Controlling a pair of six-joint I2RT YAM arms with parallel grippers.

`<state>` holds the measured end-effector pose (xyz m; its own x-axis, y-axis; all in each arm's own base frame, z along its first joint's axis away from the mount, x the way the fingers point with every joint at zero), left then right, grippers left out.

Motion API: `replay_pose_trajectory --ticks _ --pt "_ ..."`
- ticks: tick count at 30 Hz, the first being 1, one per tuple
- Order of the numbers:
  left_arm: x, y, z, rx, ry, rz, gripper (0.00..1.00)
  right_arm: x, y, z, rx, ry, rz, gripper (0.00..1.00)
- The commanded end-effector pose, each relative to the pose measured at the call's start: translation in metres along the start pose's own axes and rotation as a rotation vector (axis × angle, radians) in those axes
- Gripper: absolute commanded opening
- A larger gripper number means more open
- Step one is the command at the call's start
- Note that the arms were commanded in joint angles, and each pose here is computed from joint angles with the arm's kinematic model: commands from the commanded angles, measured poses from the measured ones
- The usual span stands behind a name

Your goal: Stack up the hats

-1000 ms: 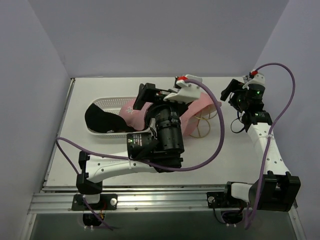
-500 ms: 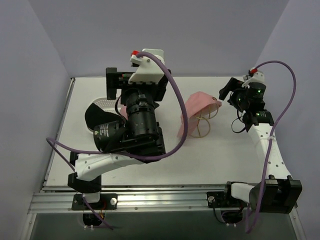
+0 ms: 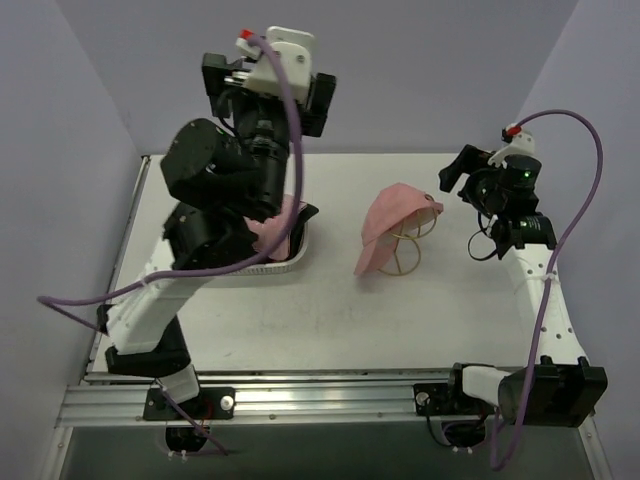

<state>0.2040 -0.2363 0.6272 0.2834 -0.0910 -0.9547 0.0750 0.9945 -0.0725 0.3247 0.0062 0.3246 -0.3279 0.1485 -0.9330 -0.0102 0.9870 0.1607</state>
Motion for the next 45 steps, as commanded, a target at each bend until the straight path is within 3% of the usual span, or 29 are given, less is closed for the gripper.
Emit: replay_pose_trajectory --ticks 1,2,3,4,5,6,8,11,21,26,34,45 --pt "0.021 0.016 -0.009 0.359 0.146 -0.252 0.94 -0.026 0.008 -0.018 -0.03 -0.061 -0.04 0.81" --pt "0.028 0.008 -0.012 0.467 0.165 -0.318 0.94 -0.027 0.009 -0.021 -0.029 -0.055 -0.042 0.81" --pt "0.021 0.031 -0.018 0.468 0.135 -0.362 0.94 -0.03 0.008 -0.023 -0.019 -0.06 -0.044 0.81" --pt "0.061 0.016 -0.016 0.499 0.215 -0.359 0.94 -0.03 0.008 -0.026 -0.013 -0.051 -0.046 0.8" --pt "0.074 0.014 -0.021 0.533 0.253 -0.407 0.94 -0.036 0.009 -0.03 -0.013 -0.065 -0.057 0.77" --pt "0.078 0.016 -0.031 0.596 0.266 -0.429 0.94 -0.038 0.009 -0.033 -0.016 -0.066 -0.061 0.73" --pt "0.13 0.006 -0.039 0.609 0.394 -0.409 0.94 -0.046 0.011 -0.041 -0.026 -0.062 -0.076 0.57" --pt "0.182 -0.004 -0.046 0.609 0.524 -0.369 0.94 -0.049 0.018 -0.052 -0.069 -0.022 -0.081 0.45" --pt "0.259 -0.047 -0.046 0.688 0.698 -0.366 0.96 -0.025 0.035 -0.059 -0.235 0.115 -0.028 0.41" --pt "0.289 -0.059 -0.057 0.706 0.718 -0.426 0.97 -0.013 0.037 -0.049 -0.249 0.185 -0.008 0.42" --pt "0.36 -0.073 -0.084 0.654 0.823 -0.246 0.98 0.013 0.037 -0.035 -0.207 0.311 0.009 0.45" --pt "0.401 -0.079 -0.093 0.596 0.782 -0.167 0.99 0.017 0.039 -0.041 -0.215 0.311 0.037 0.49"
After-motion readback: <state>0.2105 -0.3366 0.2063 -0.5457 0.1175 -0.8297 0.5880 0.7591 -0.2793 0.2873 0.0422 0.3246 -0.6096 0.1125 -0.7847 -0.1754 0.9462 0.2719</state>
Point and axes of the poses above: each gripper's point midway between its finger pads, its own z axis out along the fingers, its own y axis along the line the jaws close on, x = y × z, the point moved 7 cm from there along -z, back along the fingers, and after that the axes turned 12 degrees about -z, right-handed, at the moved point
